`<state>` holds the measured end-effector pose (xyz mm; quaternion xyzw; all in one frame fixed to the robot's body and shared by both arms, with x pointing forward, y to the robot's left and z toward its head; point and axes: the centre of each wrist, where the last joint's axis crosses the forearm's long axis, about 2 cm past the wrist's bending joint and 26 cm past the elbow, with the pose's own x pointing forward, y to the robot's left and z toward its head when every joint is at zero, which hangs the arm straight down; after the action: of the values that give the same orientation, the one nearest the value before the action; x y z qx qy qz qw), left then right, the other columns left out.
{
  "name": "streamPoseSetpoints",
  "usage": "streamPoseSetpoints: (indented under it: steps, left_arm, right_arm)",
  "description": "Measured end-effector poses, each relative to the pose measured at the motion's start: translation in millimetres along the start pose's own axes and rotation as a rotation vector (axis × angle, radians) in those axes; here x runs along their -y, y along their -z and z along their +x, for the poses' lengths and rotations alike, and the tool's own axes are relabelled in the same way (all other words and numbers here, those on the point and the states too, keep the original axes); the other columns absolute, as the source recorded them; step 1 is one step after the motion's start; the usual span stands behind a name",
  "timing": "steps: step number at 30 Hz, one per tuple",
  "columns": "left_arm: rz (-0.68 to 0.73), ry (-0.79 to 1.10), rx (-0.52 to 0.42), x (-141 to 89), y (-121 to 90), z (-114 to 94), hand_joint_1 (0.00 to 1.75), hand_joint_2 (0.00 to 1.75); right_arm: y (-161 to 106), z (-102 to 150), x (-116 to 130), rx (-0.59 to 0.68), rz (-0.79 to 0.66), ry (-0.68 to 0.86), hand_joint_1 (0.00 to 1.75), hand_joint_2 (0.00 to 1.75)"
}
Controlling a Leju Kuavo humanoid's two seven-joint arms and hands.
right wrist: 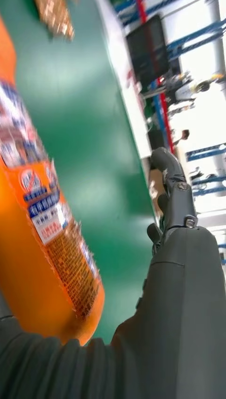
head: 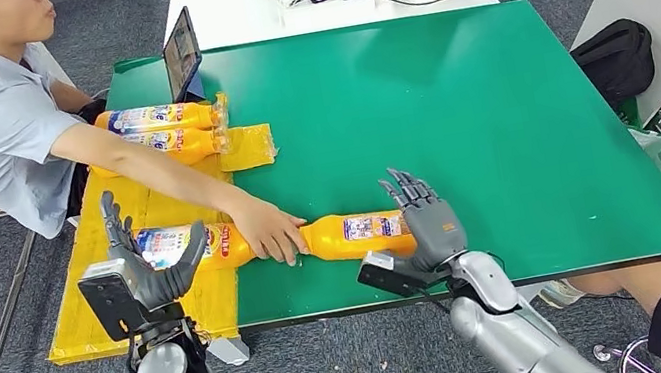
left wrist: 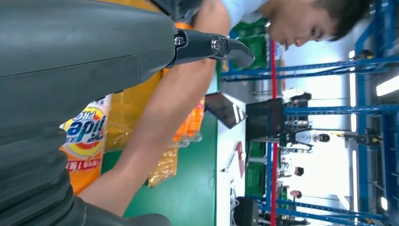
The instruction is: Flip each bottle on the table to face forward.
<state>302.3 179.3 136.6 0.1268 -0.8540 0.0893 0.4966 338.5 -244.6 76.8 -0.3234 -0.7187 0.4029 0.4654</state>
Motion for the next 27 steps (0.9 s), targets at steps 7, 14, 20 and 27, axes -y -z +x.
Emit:
streamPoseSetpoints:
  steps: [7,14,20,27]
  left_arm:
    - [-0.041,-0.033,-0.02,2.7,1.2,3.1,0.0,1.75]
    - [-0.055,-0.037,-0.013,3.2,3.0,3.7,0.0,1.75]
    - [-0.066,-0.036,-0.006,4.2,3.2,4.3,0.0,1.75]
    - [-0.078,-0.037,0.007,5.8,5.8,5.6,0.0,1.75]
  right_arm:
    - [9.2,-17.2,-3.0,-0.091,0.158,0.075,0.0,1.75]
    - [19.0,-22.9,-2.4,-0.143,0.207,0.067,0.0,1.75]
    - [23.7,-24.3,-2.3,-0.172,0.244,0.079,0.0,1.75]
    - [30.9,-26.5,-0.1,-0.202,0.297,0.079,0.51,1.75]
